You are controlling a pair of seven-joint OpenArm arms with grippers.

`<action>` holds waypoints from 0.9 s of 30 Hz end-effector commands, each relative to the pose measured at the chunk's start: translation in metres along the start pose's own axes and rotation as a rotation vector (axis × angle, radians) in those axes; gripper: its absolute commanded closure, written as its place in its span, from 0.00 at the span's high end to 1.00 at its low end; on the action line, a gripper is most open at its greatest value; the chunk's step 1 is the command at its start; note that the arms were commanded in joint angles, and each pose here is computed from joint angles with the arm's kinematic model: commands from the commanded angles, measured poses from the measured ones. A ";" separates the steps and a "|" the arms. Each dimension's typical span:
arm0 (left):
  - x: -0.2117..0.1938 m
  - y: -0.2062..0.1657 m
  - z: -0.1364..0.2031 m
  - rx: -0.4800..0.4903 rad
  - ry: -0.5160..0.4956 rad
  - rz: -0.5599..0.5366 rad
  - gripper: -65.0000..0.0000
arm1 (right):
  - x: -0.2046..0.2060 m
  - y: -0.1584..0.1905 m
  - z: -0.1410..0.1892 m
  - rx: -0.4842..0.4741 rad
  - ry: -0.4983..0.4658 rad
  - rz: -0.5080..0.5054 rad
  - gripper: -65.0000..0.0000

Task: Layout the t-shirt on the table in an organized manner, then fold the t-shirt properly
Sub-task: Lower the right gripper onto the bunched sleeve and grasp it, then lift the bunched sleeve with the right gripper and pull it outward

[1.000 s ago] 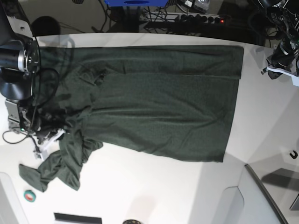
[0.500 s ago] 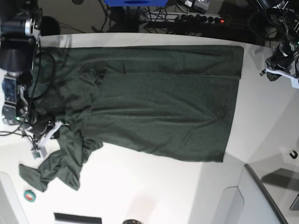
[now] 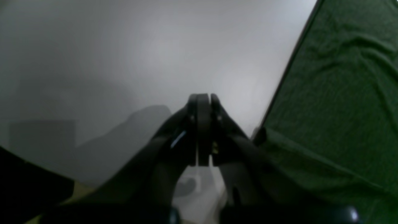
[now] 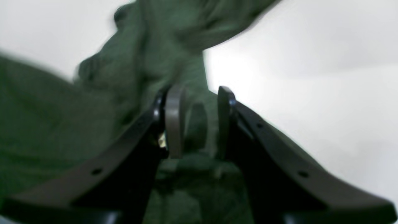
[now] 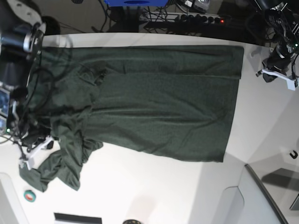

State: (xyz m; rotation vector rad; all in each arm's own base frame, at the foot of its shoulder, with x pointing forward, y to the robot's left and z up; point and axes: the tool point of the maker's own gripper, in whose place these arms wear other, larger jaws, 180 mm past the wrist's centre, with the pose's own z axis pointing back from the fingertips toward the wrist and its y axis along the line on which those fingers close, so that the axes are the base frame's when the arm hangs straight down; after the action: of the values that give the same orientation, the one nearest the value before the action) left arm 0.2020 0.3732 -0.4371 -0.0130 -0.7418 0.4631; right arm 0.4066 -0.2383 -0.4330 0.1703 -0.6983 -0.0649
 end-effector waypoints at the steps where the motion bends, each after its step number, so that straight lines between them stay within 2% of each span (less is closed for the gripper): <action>1: 0.017 0.003 0.004 0.001 -0.046 -0.017 0.00 | 0.029 -0.002 0.001 0.007 -0.059 0.002 0.28; 3: 0.016 0.004 0.004 0.002 -0.045 -0.017 0.00 | 0.034 -0.002 -0.008 0.019 -0.077 -0.029 0.33; 6: 0.017 0.005 0.004 0.005 -0.047 -0.015 0.00 | 0.033 -0.008 -0.023 0.030 -0.078 -0.102 0.47; 8: 0.017 0.006 0.004 0.006 -0.048 -0.014 0.00 | 0.025 -0.006 -0.033 0.044 -0.060 -0.158 0.49; 14: 0.017 0.006 0.004 0.006 -0.048 -0.014 0.00 | 0.015 -0.001 -0.041 0.053 -0.070 -0.194 0.41; 21: 0.017 0.005 0.004 0.004 -0.046 -0.015 0.00 | 0.013 0.001 -0.041 0.055 -0.067 -0.195 0.40; 25: 0.017 0.005 0.004 0.004 -0.046 -0.015 0.00 | 0.012 0.001 -0.041 0.056 -0.062 -0.195 0.22; 27: 0.011 0.007 0.002 0.006 -0.033 -0.006 0.00 | 0.008 0.002 -0.042 0.058 -0.039 -0.194 0.20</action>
State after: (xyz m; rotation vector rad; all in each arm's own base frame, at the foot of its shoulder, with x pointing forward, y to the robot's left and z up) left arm 0.1987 0.3755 -0.4401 -0.0125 -0.7369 0.4772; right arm 0.4193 -0.2230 -0.4801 0.2950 -0.6563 -0.2317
